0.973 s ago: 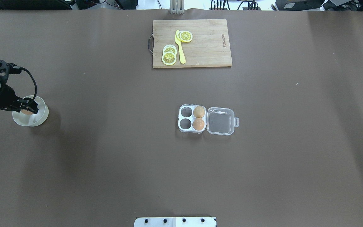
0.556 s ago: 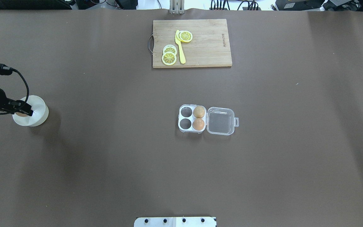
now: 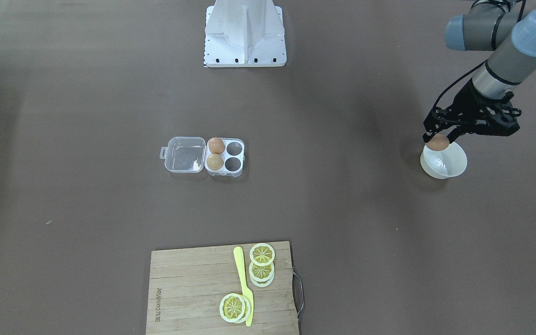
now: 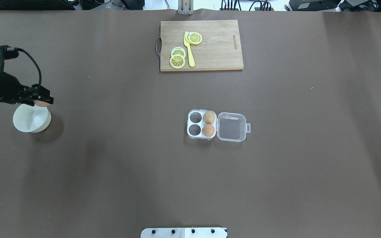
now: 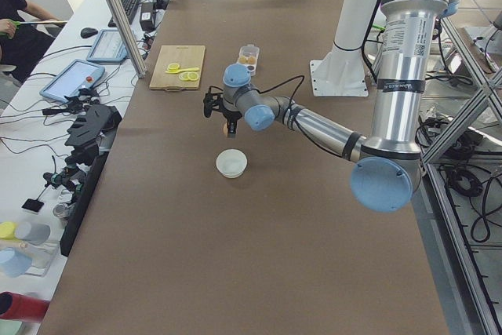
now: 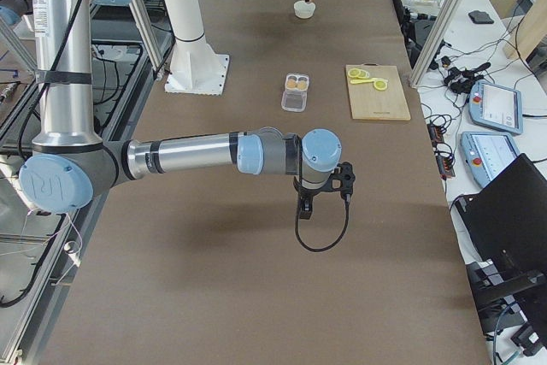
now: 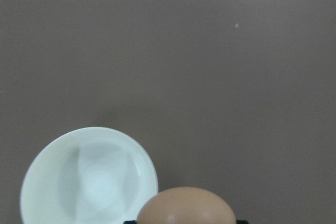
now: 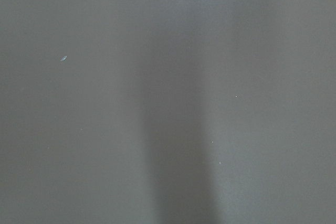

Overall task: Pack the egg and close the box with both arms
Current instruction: 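Lift the egg with the left gripper and carry it to the egg box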

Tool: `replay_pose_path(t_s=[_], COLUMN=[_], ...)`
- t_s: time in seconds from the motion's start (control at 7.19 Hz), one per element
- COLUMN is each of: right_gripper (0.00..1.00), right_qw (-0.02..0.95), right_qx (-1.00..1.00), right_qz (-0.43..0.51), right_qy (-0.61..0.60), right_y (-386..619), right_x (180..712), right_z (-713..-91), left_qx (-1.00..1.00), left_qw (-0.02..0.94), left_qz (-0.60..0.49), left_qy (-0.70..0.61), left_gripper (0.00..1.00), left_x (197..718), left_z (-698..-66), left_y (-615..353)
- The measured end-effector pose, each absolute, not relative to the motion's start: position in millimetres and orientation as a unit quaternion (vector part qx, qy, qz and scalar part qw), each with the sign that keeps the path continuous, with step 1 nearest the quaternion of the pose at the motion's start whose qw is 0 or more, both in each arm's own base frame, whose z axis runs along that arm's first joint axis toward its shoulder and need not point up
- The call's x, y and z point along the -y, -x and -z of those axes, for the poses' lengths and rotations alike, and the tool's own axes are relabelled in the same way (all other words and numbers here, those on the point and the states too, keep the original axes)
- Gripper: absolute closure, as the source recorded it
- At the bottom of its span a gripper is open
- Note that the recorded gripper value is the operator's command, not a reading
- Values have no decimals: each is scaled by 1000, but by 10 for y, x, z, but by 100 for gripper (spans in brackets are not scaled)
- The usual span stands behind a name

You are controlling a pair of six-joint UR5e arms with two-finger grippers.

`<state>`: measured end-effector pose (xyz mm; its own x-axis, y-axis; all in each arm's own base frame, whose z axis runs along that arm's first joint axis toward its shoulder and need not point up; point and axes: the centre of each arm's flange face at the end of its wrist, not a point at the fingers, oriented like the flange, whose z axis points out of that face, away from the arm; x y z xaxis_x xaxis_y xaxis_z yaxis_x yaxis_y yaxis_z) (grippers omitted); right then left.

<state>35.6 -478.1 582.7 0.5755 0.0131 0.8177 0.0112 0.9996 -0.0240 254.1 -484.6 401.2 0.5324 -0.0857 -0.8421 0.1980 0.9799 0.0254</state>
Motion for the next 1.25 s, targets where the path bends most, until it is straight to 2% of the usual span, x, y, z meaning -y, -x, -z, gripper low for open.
replay_pose_path(t_s=[0.28, 0.42, 1.25], right_gripper=[0, 0, 0], right_qw=[887, 887, 883], right_qx=[461, 461, 469], right_qz=[-1, -2, -3], right_qy=[14, 15, 17], right_y=[-355, -355, -344], right_x=[4781, 4782, 4797], right_z=[-5829, -5839, -5839], left_qx=[-524, -544, -636], left_qw=[840, 826, 737], left_qz=[137, 148, 227], left_qy=[-31, -17, -27], left_gripper=[71, 71, 72], left_x=[5099, 5055, 3871], left_z=[-3226, -2892, -1941], left_y=[-3101, -3506, -5479])
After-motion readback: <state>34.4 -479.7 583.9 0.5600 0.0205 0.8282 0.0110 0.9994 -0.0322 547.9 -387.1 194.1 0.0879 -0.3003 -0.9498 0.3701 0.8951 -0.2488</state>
